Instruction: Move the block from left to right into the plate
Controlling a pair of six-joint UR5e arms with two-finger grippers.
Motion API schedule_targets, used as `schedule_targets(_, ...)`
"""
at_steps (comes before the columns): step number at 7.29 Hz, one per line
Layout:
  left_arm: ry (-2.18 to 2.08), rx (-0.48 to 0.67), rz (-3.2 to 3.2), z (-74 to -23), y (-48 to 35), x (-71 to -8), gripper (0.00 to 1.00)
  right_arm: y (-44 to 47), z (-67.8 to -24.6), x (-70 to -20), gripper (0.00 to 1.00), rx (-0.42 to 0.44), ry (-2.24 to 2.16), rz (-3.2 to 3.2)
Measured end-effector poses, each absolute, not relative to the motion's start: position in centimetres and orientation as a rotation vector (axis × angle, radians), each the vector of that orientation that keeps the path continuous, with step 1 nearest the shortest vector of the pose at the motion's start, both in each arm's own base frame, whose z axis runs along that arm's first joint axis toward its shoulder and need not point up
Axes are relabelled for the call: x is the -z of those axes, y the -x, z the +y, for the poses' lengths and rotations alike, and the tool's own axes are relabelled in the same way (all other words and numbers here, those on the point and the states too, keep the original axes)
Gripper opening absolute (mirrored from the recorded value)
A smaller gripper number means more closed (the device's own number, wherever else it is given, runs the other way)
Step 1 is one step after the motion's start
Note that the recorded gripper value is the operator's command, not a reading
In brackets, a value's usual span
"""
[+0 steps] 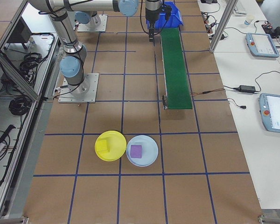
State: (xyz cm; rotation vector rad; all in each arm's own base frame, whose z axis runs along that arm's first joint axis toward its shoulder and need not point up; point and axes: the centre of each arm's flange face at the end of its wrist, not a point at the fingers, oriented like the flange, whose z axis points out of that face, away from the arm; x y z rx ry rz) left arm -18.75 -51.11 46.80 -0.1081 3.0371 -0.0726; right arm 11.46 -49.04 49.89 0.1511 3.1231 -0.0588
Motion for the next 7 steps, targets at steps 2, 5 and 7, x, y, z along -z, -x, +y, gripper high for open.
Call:
schedule_targets(2, 0.109, 0.072, 3.037, -51.13, 18.76, -46.77, 1.00, -11.40, -49.03, -49.97, 1.00, 0.062, -0.152, 3.127)
schedule_targets(5, 0.119, 0.075, 3.037, -51.15, 18.79, -46.80, 1.00, -11.29, -48.98, -50.05, 1.00, 0.065, -0.155, 3.129)
schedule_targets(7, 0.122, 0.074, 3.037, -51.16, 18.76, -46.81, 1.00, -11.17, -48.92, -49.61, 1.00, 0.048, -0.158, 3.135)
